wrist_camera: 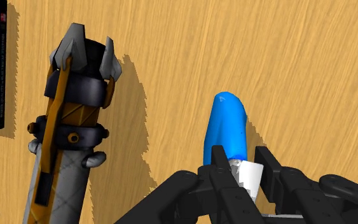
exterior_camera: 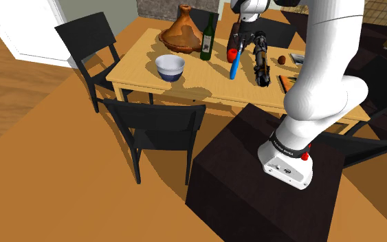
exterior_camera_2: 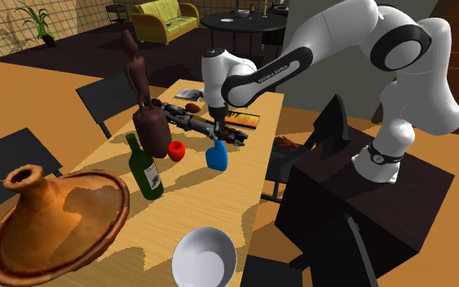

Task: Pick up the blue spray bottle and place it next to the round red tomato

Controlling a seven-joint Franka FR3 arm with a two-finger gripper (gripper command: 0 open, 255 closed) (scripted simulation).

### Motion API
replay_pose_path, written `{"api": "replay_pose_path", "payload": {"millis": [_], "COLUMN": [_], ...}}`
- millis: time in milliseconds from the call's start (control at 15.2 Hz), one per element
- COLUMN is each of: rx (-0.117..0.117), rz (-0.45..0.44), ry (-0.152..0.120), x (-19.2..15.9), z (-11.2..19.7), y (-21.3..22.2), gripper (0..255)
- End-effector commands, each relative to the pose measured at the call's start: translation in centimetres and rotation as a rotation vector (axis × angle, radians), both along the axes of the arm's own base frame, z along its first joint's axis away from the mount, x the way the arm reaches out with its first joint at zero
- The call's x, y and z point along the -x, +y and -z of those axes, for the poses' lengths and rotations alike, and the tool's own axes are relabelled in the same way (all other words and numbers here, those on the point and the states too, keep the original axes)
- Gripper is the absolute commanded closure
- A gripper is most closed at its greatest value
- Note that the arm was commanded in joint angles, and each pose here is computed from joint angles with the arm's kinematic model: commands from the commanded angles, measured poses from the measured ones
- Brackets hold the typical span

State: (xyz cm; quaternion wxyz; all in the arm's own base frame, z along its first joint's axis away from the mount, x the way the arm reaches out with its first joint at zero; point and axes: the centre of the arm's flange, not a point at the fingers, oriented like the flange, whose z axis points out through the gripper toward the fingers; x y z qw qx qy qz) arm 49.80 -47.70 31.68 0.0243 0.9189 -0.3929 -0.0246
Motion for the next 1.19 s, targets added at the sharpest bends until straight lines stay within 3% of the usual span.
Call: {"api": "replay_pose_path", "payload": {"millis": [0,1122], "rx": [0.000,0.000], "rz": [0.000,0.000], "ry": [0.000,0.000], "x": [0.0,0.0], "z": [-0.8,-9.8], "y": [0.0,0.0], "gripper": [255,255]}}
